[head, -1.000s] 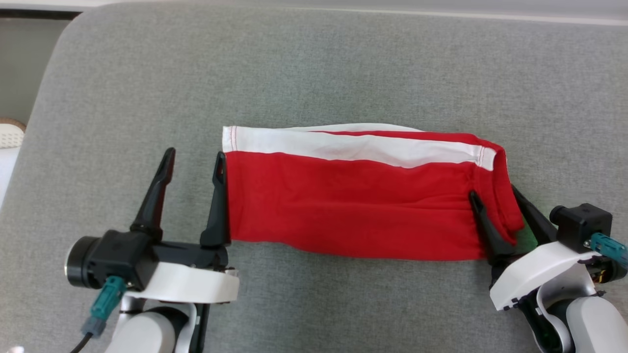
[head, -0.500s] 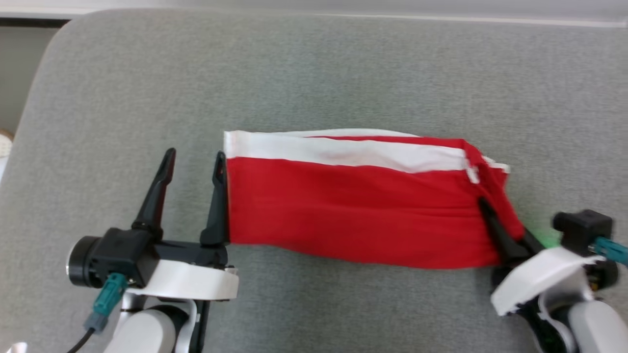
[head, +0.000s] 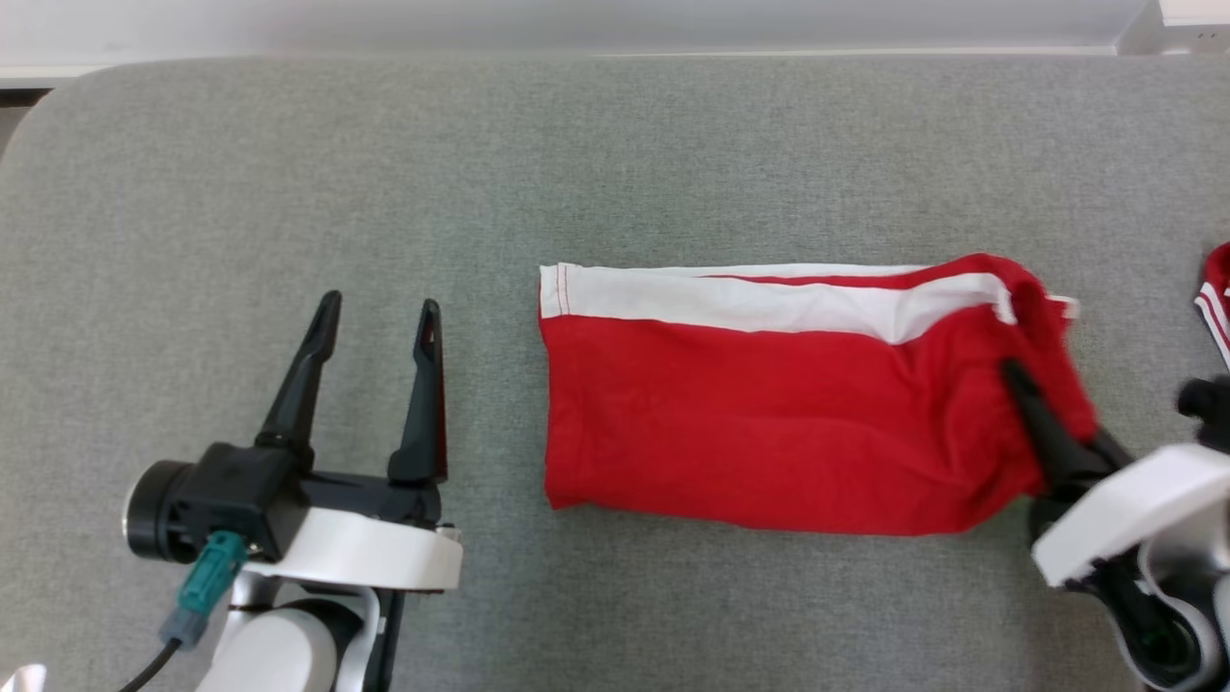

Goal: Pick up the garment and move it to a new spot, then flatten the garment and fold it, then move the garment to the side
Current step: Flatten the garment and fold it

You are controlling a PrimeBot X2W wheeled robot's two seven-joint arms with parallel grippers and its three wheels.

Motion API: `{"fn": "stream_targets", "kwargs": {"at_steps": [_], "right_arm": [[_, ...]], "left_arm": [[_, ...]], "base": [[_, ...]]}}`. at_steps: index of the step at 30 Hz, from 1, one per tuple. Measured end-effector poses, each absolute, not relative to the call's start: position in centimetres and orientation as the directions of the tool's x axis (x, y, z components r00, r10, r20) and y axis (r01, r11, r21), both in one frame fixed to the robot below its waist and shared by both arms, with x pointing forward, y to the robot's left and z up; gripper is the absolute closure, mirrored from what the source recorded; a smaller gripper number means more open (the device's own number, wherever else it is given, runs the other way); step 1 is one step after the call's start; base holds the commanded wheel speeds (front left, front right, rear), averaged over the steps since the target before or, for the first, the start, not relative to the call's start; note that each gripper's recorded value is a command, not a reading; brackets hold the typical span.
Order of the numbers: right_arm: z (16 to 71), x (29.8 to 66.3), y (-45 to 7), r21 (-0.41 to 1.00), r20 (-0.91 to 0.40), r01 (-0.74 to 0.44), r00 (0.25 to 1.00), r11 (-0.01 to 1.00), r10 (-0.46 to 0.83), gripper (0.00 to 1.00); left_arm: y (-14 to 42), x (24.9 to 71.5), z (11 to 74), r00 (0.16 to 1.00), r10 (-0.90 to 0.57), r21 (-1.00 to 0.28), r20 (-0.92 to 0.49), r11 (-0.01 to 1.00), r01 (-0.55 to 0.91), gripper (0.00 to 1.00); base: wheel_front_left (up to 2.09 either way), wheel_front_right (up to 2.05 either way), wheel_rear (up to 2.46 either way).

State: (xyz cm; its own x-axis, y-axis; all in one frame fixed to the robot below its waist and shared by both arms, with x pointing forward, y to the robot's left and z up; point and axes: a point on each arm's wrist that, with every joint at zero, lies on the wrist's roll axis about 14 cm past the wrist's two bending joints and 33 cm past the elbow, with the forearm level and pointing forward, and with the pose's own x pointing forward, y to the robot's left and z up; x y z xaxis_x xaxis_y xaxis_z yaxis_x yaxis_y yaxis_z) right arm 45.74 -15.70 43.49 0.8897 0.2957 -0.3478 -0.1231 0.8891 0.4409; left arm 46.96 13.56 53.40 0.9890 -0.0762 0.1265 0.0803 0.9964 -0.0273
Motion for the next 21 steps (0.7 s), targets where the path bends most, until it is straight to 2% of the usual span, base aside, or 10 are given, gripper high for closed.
{"fn": "stream_targets", "kwargs": {"at_steps": [4,10,16,21], "right_arm": [[44.6,46.0,-11.2,0.579,-0.334,-0.192,0.831,0.792,0.446,1.00],[46.0,45.8,-3.4,0.761,-0.258,-0.277,0.700,0.586,0.666,1.00],[45.0,45.2,2.8,0.810,-0.242,-0.324,0.574,0.489,0.782,1.00],[44.6,45.0,6.1,0.822,-0.222,-0.358,0.514,0.442,0.829,1.00]], "left_arm": [[13.6,46.8,53.2,0.990,-0.079,-0.026,0.115,0.996,0.082,0.00],[14.3,46.8,52.8,0.993,-0.054,-0.026,0.103,0.998,0.057,0.00],[15.2,46.5,52.2,0.996,-0.024,-0.031,0.091,0.999,0.027,0.00],[16.1,46.2,51.5,0.997,0.005,-0.028,0.077,1.000,-0.003,0.00]], "base": [[0.00,0.00,0.00],[0.00,0.00,0.00],[0.00,0.00,0.00],[0.00,0.00,0.00]]}}
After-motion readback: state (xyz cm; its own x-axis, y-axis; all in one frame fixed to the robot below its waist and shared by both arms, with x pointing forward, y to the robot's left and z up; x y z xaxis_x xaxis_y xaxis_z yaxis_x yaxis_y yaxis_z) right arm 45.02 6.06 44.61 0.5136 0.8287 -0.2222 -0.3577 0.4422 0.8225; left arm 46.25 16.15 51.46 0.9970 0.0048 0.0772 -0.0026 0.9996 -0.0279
